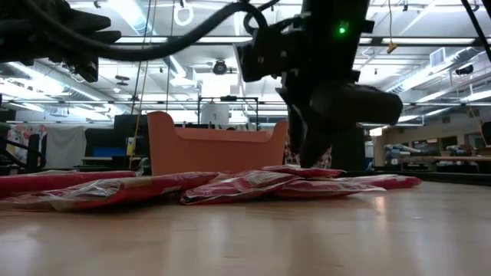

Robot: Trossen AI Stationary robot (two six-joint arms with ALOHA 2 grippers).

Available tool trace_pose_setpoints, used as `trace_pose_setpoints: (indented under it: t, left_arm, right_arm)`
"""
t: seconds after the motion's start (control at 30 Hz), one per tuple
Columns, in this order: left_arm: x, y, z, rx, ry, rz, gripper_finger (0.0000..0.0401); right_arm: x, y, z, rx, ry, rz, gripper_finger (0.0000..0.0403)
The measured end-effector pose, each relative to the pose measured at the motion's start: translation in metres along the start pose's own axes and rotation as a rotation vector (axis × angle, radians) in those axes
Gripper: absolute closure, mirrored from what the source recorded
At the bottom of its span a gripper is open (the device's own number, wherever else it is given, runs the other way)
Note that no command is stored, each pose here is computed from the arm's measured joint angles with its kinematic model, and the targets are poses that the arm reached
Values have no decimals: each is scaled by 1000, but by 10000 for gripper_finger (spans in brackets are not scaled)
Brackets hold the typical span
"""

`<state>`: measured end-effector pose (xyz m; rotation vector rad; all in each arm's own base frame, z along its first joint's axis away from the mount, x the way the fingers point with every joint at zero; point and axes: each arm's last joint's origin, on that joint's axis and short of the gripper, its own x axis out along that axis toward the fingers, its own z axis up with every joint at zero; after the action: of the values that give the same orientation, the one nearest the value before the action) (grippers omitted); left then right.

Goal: Sort popcorn bags into baskets
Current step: Put the popcorn bag into the orange bin

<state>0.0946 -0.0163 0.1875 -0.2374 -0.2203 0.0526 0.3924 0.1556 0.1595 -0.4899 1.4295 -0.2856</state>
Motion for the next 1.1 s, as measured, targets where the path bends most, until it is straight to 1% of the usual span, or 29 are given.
trace_pose_setpoints:
  t: [0.07,0.17,0.23,0.3,0.47,0.63,0.77,0.87,1.0,1.1]
  left_arm:
    - [0,0,0,0,0,0,278]
    - [0,0,0,0,0,0,278]
    - [0,0,0,0,0,0,278]
    - [0,0,0,0,0,0,278]
    - [0,0,0,0,0,0,278]
    - [0,0,0,0,0,0,278]
    - [0,0,0,1,0,0,278]
    - [0,0,0,1,0,0,278]
    - [0,0,0,1,0,0,278]
    - [0,0,0,1,0,0,278]
  right_arm:
    - [3,0,0,15,-2,-3,216]
    - [5,0,-1,24,-10,-51,192]
    - [7,0,-3,23,-13,-90,184]
    - [9,0,-4,25,-19,-112,182]
    - [21,4,-9,7,-17,-126,190]
    - [30,7,-14,-2,-25,-186,200]
    - [32,5,-14,1,-35,-228,216]
    - [32,4,-14,6,-39,-239,238]
    - [34,1,-13,18,-39,-238,282]
    - [34,1,-12,25,-43,-234,325]
